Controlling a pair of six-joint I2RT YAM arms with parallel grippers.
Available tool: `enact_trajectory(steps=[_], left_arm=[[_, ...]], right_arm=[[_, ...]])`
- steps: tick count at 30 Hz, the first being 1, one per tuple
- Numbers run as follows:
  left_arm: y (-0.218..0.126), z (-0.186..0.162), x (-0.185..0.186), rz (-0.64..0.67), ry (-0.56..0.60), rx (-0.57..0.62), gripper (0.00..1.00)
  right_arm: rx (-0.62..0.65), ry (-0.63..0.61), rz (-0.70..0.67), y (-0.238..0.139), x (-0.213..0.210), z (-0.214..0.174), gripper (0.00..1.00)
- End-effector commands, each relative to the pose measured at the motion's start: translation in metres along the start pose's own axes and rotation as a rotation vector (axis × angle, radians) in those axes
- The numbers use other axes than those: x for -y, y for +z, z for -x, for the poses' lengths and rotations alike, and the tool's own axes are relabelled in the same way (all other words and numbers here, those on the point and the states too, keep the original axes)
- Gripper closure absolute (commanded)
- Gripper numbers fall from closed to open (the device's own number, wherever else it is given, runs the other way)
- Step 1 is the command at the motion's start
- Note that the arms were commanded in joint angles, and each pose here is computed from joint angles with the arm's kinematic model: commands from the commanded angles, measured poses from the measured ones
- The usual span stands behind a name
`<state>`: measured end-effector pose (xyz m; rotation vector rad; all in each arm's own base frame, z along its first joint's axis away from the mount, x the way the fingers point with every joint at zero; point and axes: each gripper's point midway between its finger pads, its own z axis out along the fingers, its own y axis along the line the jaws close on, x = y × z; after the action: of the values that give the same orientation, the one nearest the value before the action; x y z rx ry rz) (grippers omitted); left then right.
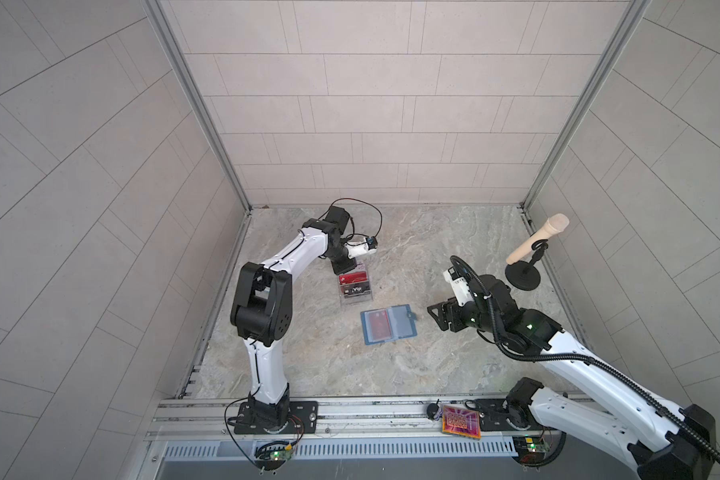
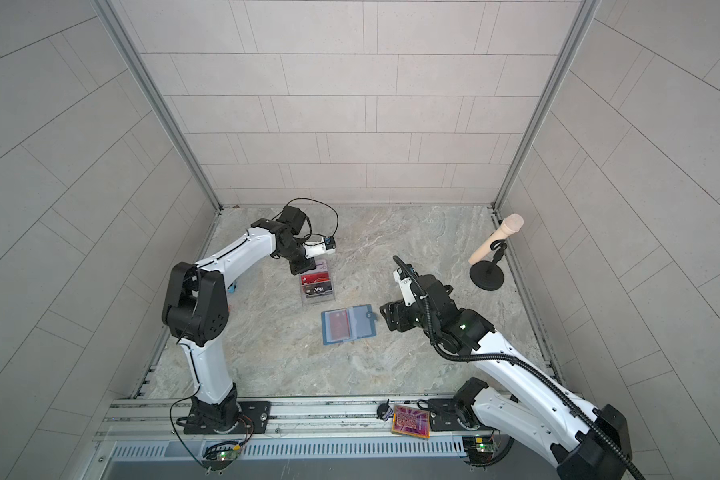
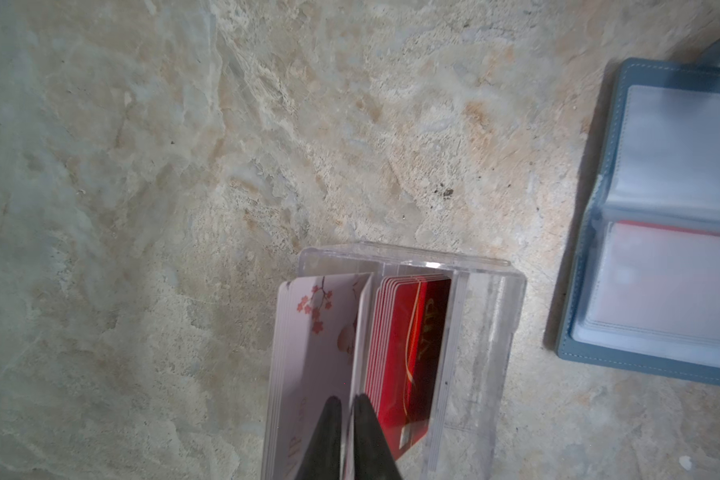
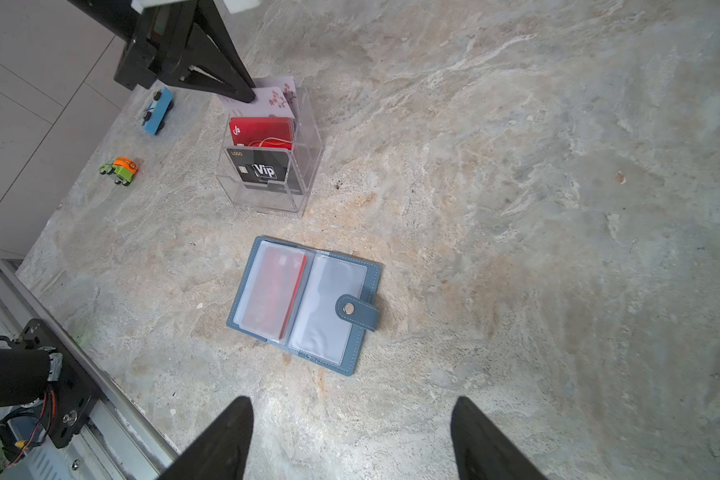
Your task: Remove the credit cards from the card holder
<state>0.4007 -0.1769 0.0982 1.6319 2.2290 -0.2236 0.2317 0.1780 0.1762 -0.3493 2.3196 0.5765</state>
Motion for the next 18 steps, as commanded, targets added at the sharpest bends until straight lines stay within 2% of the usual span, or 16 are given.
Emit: enact_trajectory(steps=[1, 10, 18], left_arm=[[-0.001, 0.001, 0.000, -0.018, -0.022, 0.009, 0.84], [-0.014, 0.005, -0.009, 0.044, -0.032, 0.014, 0.79], [-0.060, 0.020, -0.023, 0.183, -0.042, 0.070, 0.59]], right_arm=[[0.030, 0.014, 0.001, -0.003, 0.000, 0.005, 0.23], [0.035, 0.025, 0.002, 0.000, 0.000, 0.007, 0.23], [-0.031, 0.026, 0.085, 0.010, -0.016, 0.004, 0.24]])
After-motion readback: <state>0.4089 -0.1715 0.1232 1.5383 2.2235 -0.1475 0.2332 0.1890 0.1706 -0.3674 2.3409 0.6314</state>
